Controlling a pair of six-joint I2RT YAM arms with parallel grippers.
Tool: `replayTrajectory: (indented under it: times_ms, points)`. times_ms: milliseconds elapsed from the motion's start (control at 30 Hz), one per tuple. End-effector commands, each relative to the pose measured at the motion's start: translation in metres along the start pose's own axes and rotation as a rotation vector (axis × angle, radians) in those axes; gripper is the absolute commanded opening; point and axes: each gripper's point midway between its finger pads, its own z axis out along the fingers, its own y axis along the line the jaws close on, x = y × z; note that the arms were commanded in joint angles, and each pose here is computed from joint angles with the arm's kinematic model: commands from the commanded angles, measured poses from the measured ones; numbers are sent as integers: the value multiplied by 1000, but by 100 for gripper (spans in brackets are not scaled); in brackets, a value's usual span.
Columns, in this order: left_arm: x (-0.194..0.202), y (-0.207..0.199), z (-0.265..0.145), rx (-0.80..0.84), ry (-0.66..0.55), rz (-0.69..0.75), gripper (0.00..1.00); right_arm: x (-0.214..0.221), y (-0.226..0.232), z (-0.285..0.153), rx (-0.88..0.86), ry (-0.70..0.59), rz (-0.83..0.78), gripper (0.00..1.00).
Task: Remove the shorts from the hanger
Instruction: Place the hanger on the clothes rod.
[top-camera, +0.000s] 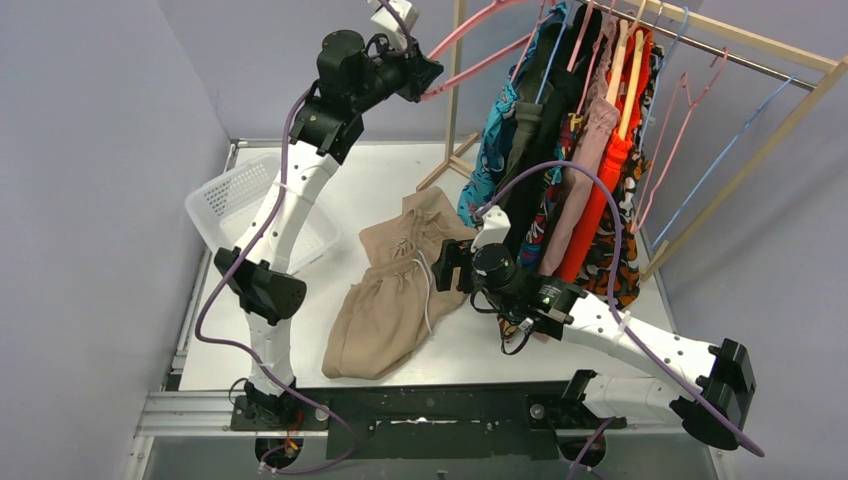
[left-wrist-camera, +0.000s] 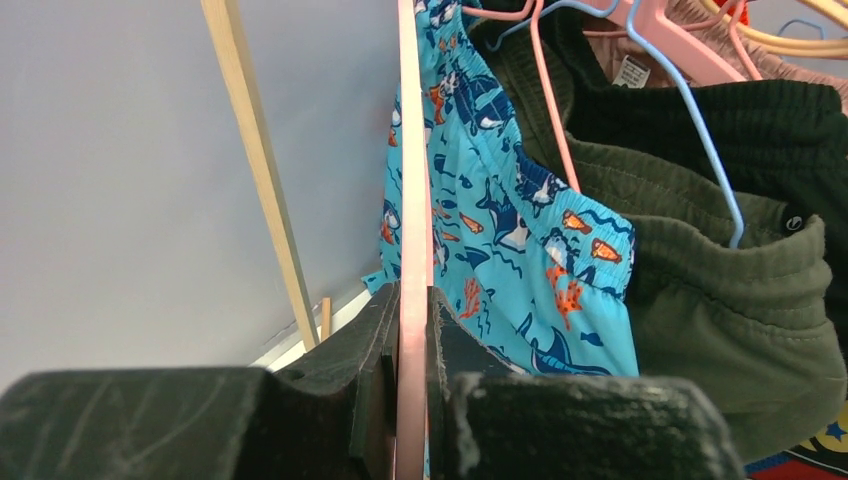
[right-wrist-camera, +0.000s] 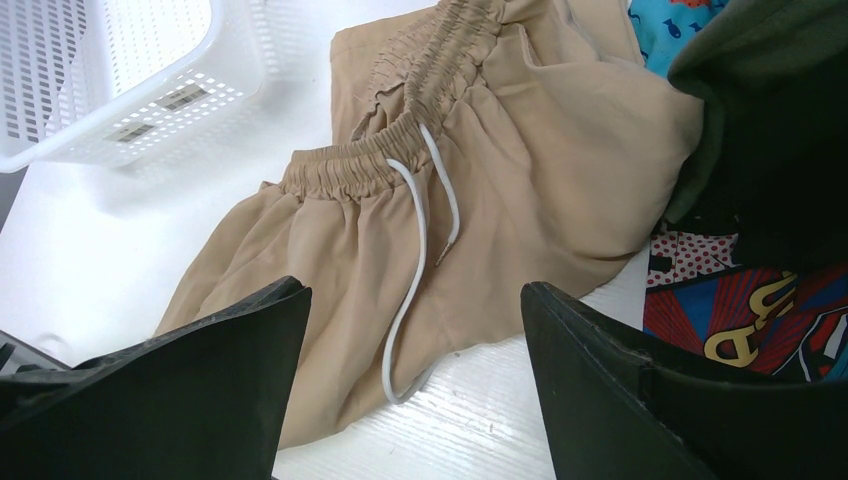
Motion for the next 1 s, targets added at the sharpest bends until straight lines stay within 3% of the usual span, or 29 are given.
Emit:
replayTrajectory:
  times_ms: [0,267,600,700,767,833,967]
  points:
    - [-44,-10,-7,49,-132,13,0,-12,4,-5,-7,-48,34,79]
    - [3,5,14,36,-43,-34,0,-13,5,-6,-8,-48,44,79]
    - [8,9,20,27,-47,-52,0,-11,4,-4,0,-39,42,79]
    - [18,10,18,24,-5,-53,35,-12,3,-5,-1,-46,50,79]
    - [17,10,14,15,6,-53,47,-13,4,-6,-7,-53,57,79]
    - [12,11,7,-1,15,-58,58,-14,4,-7,-10,-58,62,79]
    - [12,18,-10,-29,60,-77,69,-18,3,-11,-14,-77,74,80]
